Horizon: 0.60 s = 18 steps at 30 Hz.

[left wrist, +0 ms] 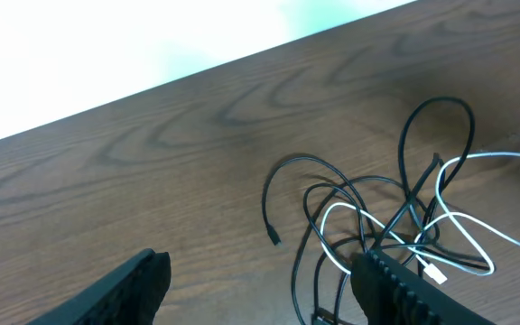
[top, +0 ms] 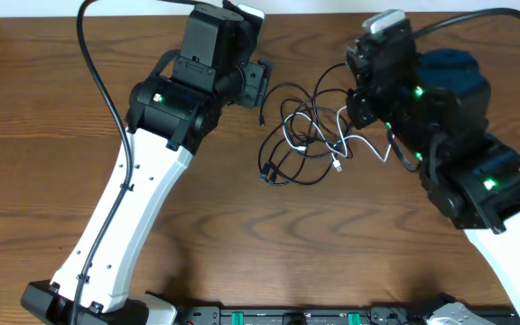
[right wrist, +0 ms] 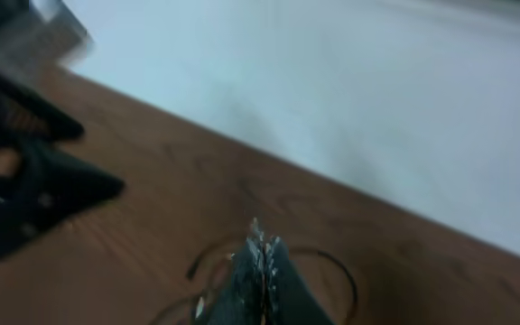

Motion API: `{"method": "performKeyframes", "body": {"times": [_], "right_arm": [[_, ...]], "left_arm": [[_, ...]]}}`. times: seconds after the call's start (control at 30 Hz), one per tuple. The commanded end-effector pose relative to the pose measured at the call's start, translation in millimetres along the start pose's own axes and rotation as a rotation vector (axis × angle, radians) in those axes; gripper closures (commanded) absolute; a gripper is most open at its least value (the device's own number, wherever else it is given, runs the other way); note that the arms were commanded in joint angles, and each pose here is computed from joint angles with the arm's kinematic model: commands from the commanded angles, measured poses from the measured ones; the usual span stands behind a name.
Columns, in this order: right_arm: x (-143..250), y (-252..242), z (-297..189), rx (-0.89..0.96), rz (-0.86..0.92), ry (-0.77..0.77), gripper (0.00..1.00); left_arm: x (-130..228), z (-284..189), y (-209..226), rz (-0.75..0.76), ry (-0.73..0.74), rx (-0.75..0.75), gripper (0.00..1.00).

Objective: Untangle cables

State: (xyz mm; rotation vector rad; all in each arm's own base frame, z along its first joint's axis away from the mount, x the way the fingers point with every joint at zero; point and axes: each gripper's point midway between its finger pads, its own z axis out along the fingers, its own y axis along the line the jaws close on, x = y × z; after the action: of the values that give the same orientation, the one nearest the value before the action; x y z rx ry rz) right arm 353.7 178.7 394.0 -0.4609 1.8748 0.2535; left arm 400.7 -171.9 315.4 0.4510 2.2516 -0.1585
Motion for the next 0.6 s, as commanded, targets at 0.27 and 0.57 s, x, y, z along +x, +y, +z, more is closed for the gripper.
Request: {"method": "performKeyframes", "body": {"times": [0.27,0.57], "right_arm": [[113,0,75,0.038,0.019,0.413,0.08],[160,3,112,0.039,0.010,0.544,0.13]], "left_arm": [[13,9,-7,-0.006,0.049,0.039,0.30],[21,21,-8,-0.005,0.084,0.039,0.31]]}}
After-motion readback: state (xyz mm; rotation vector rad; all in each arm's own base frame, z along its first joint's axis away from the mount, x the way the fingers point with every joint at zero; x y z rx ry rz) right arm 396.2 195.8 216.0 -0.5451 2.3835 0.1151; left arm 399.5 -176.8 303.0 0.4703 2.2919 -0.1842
